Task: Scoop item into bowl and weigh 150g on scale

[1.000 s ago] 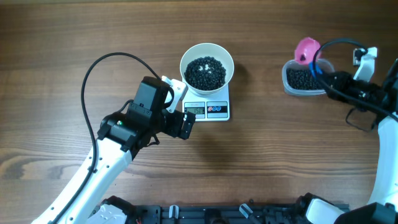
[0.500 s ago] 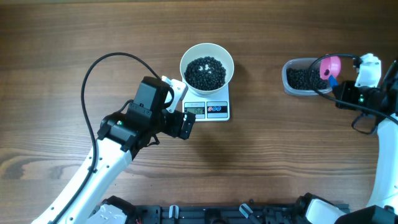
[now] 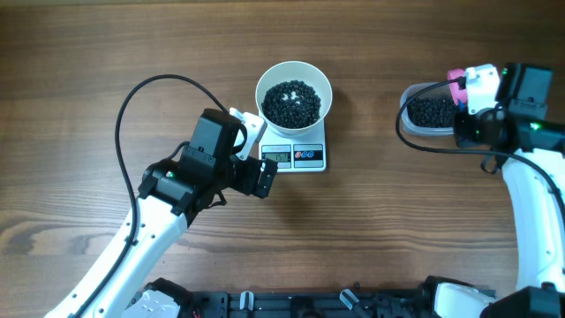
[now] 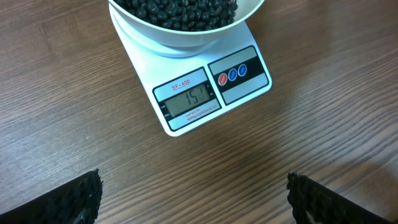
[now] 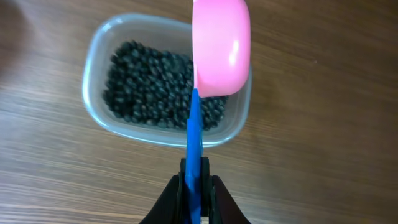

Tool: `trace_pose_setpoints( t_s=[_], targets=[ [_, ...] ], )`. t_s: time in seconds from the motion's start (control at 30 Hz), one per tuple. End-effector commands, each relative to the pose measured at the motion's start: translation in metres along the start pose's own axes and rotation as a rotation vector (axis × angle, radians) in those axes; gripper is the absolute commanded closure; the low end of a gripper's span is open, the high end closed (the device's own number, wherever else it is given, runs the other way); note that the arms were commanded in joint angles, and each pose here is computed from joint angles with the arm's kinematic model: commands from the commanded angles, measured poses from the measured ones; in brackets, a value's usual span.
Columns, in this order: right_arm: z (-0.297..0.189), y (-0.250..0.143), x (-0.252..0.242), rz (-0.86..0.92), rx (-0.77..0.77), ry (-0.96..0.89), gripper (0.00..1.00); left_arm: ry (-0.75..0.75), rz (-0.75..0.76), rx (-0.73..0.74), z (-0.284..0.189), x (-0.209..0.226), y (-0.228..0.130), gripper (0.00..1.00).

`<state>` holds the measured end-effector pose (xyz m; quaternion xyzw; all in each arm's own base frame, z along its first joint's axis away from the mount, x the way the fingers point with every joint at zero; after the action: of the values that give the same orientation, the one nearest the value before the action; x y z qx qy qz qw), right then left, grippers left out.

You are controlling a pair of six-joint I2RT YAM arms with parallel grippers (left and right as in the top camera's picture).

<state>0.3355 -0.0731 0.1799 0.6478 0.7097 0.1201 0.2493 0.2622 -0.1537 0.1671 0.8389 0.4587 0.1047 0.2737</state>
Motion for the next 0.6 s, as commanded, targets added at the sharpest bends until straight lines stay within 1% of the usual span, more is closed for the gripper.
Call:
trace_pose_setpoints(
  t_s=[0.0, 0.13, 0.23, 0.5, 0.57],
  targets=[
    [0.01, -0.007, -0.006, -0.046, 0.053, -0.063, 0.96, 0.003, 0.003, -0.016, -0.003, -0.001, 0.007, 0.0],
    [0.011, -0.005, -0.007, -0.041, 0.048, -0.064, 0.96, 0.004, 0.003, -0.016, -0.003, -0.001, 0.007, 0.0],
    [0.011, -0.003, -0.004, 0.009, 0.036, -0.047, 0.96, 0.003, 0.003, -0.016, -0.003, -0.001, 0.007, 0.0],
    [0.009, 0.007, 0.029, 0.114, -0.021, 0.176, 0.96, 0.003, 0.003, -0.016, -0.003, -0.001, 0.007, 0.0],
    [0.009, 0.007, 0.031, 0.143, -0.019, 0.187, 0.96, 0.004, 0.003, -0.016, -0.003, -0.001, 0.007, 0.0]
  ],
)
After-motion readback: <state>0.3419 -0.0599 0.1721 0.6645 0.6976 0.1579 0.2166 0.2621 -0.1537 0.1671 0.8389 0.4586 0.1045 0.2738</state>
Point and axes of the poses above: each gripper's point midway between its finger pads, its own z axis out along the fingers, its own x axis along the line the jaws close on, y = z × x, the point moved 2 cm from there along -z, back along the fingers, and after that the axes turned 8 degrees about z, right-handed, at the moved point
